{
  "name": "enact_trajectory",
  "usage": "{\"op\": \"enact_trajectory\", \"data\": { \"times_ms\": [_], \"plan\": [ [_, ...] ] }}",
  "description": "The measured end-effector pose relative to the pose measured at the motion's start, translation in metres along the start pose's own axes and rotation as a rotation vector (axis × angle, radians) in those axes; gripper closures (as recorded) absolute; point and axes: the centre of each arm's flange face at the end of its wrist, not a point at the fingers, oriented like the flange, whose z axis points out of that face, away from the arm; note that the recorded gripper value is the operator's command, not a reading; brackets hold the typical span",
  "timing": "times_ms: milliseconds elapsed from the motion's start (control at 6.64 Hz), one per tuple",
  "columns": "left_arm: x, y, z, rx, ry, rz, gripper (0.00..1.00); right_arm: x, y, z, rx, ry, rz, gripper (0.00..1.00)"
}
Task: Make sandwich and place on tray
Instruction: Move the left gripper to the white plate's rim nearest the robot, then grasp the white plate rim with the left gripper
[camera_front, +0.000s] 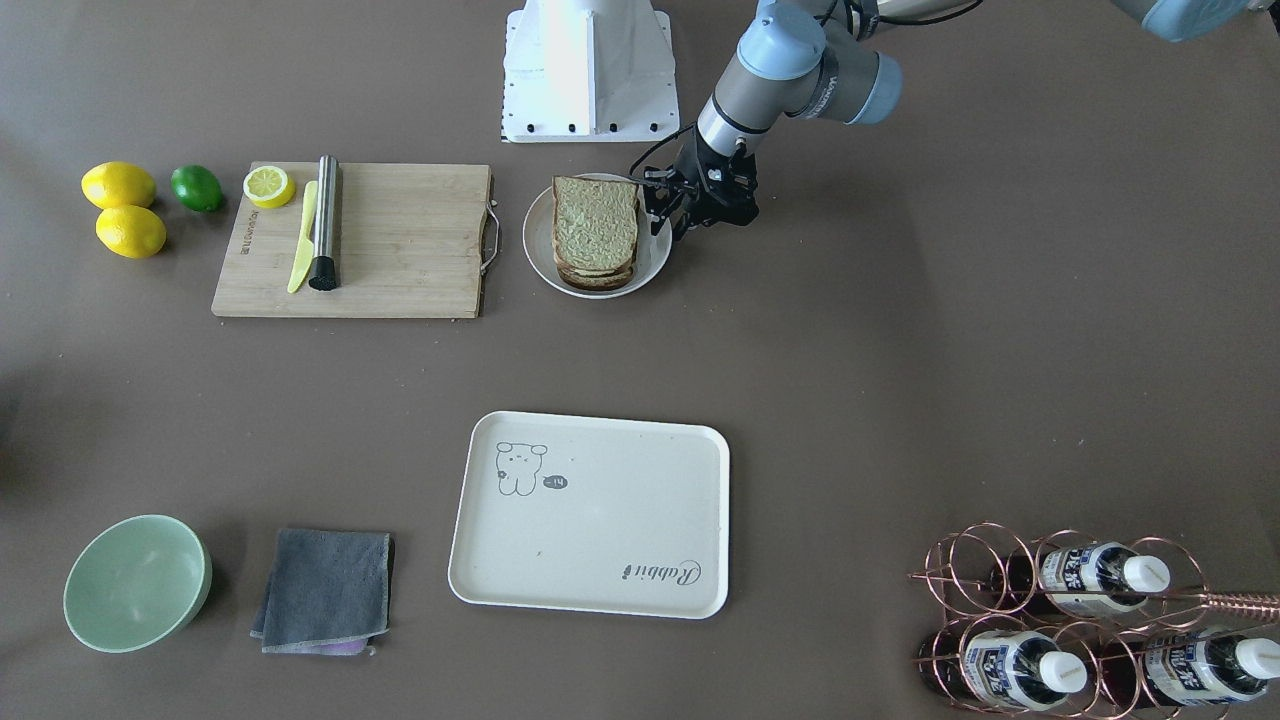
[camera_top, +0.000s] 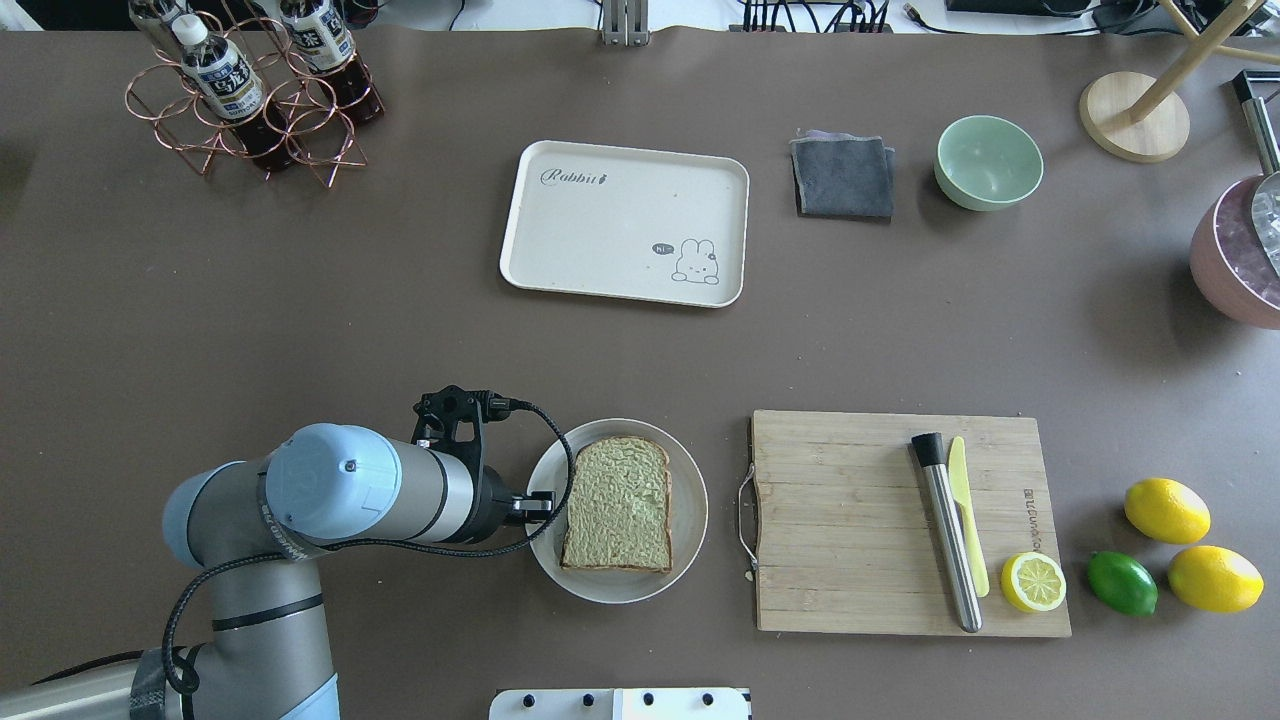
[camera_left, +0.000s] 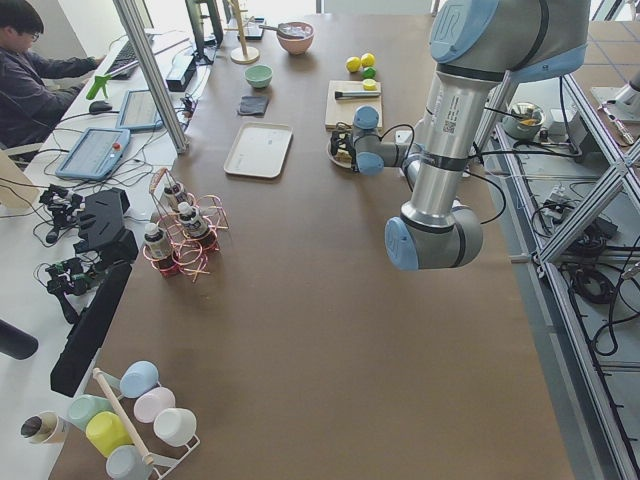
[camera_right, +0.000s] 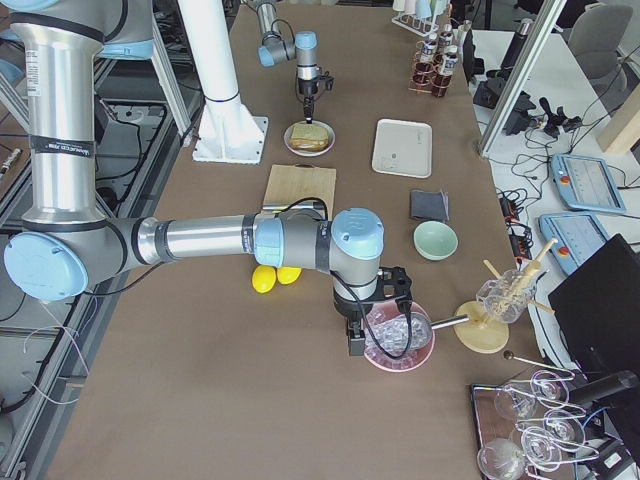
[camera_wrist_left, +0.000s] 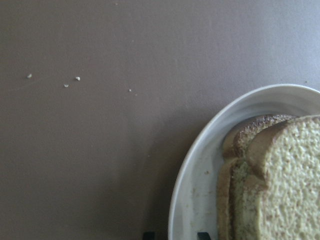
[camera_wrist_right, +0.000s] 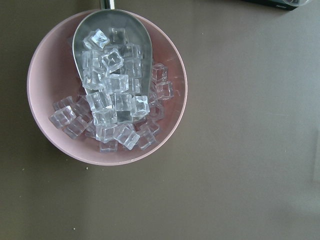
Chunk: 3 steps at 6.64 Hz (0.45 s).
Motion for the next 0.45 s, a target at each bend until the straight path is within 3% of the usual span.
{"op": "enact_trajectory", "data": {
  "times_ms": [452],
  "plan": [
    [-0.0013,-0.0049,0.0007,0.005,-0.004,-0.004,1.0,0.0014,0.0009,0.0012,-0.002,0.004,0.001,0.0]
  ]
}}
